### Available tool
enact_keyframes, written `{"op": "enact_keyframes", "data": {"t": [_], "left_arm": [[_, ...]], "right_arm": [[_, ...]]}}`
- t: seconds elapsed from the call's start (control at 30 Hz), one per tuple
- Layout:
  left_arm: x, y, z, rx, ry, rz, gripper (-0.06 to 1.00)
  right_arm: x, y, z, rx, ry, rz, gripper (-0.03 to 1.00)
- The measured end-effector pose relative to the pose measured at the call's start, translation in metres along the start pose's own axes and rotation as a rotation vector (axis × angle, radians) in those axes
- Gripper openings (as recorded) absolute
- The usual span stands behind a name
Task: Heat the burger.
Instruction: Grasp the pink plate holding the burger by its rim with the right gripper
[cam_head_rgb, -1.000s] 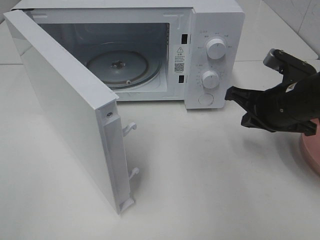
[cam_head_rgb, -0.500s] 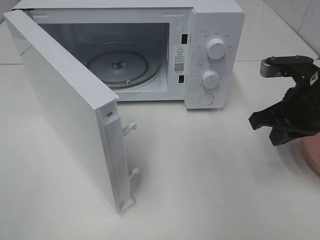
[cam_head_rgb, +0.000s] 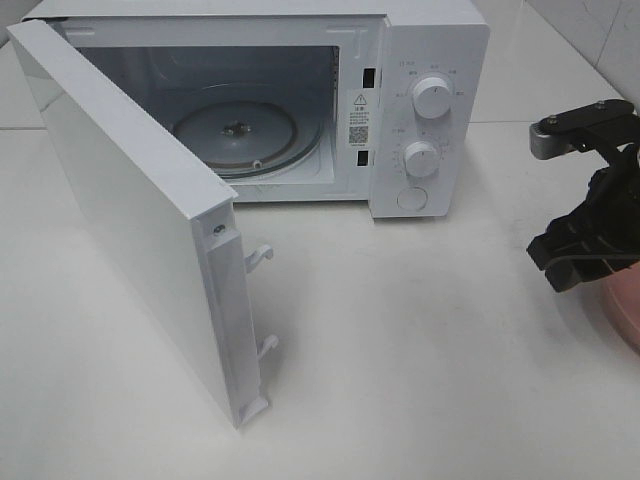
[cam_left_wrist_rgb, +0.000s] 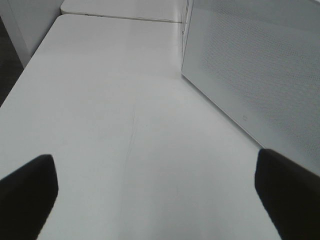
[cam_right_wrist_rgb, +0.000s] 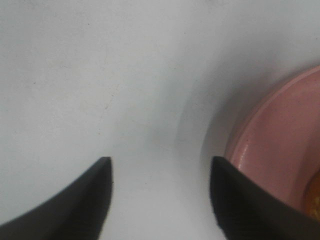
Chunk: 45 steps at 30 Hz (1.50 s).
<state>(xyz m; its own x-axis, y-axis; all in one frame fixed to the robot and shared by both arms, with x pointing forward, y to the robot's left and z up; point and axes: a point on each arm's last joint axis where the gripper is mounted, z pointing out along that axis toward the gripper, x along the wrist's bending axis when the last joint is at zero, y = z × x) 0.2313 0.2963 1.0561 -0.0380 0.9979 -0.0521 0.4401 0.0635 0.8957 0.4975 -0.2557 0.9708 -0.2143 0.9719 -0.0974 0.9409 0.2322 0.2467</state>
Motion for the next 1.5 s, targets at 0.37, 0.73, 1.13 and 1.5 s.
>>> {"op": "enact_keyframes", "data": {"t": [0.37, 0.73, 1.13, 1.5], "left_arm": [[0.000, 0.000, 0.000, 0.000, 0.000, 0.000, 0.99], [0.000, 0.000, 0.000, 0.000, 0.000, 0.000, 0.99], [0.000, 0.000, 0.000, 0.000, 0.000, 0.000, 0.99], [0.000, 0.000, 0.000, 0.000, 0.000, 0.000, 0.99]], "right_arm": [[-0.025, -0.002, 0.003, 0.012, -0.049, 0.127, 0.98], [-0.051, -0.008, 0.036, 0.121, -0.061, 0.230, 0.94], [-0.051, -0.007, 0.068, 0.156, -0.028, 0.273, 0.90], [-0.050, -0.008, 0.086, 0.172, -0.016, 0.276, 0.87]]}}
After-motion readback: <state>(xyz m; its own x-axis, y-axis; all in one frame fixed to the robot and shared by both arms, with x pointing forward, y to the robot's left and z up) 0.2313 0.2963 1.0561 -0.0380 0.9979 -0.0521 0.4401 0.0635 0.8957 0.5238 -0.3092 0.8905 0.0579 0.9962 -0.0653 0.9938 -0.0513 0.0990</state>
